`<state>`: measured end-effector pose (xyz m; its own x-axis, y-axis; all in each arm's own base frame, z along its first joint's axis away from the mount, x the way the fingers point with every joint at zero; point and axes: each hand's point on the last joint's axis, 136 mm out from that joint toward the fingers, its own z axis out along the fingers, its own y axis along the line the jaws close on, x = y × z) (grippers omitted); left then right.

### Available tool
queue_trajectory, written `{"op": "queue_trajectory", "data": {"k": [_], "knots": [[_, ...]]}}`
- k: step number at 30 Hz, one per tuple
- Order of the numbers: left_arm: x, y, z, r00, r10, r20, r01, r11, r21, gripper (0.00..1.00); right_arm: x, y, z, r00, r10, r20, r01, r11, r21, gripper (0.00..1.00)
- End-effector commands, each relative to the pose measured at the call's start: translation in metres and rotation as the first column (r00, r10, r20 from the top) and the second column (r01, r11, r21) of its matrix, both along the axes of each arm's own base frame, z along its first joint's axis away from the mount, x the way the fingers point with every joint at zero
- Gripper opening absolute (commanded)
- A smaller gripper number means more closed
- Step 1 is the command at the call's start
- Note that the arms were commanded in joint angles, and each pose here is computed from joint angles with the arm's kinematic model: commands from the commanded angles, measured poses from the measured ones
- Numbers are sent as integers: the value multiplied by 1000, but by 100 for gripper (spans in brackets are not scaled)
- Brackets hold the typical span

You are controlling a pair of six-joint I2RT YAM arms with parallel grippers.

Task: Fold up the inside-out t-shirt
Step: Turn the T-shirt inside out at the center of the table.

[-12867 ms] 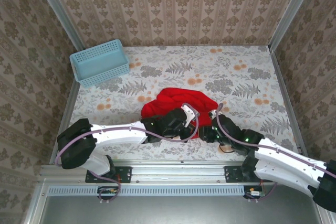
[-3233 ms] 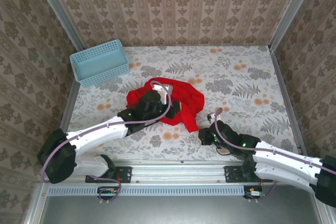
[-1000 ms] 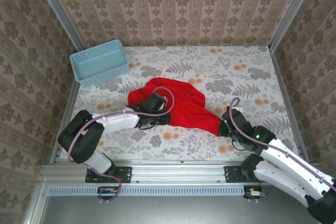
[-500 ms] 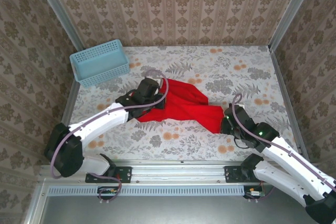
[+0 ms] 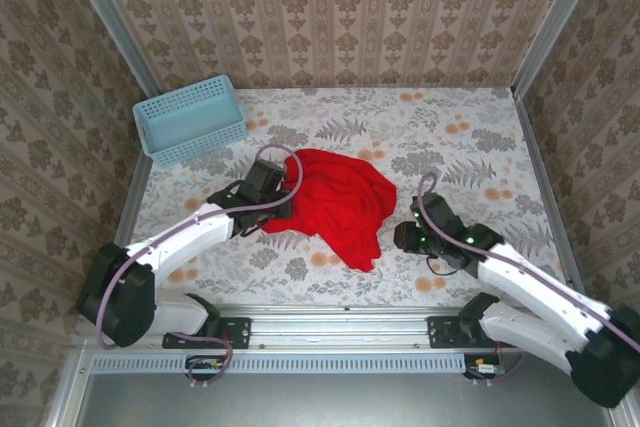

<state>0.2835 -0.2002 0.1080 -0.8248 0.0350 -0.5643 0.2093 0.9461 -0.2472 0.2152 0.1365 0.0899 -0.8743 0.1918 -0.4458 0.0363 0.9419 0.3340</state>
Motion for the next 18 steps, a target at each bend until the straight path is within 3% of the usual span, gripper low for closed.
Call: {"op": "queue_trajectory", "data": {"k": [1,8,14,16,18], "knots": [[-2,10,-13,998,29,-50,-29,999,17,0,-1,21,-23,998,64,-21,-64,998,30,37],[0,14,-21,996,36,-77,-34,999,31,0,-9,71,-29,960,277,23,-278,960,26,50],[0,8,-24,995,18,-93,-16,1000,19,1,-3,82,-44,953,302,-16,-302,953,-37,49],[1,6,-24,995,8,-98,-6,1000,17,3,2,79,-45,960,281,-19,-282,956,-76,42],[2,4,-25,994,-1,-105,3,1000,19,3,8,76,-42,965,261,-12,-261,960,-104,26]]}}
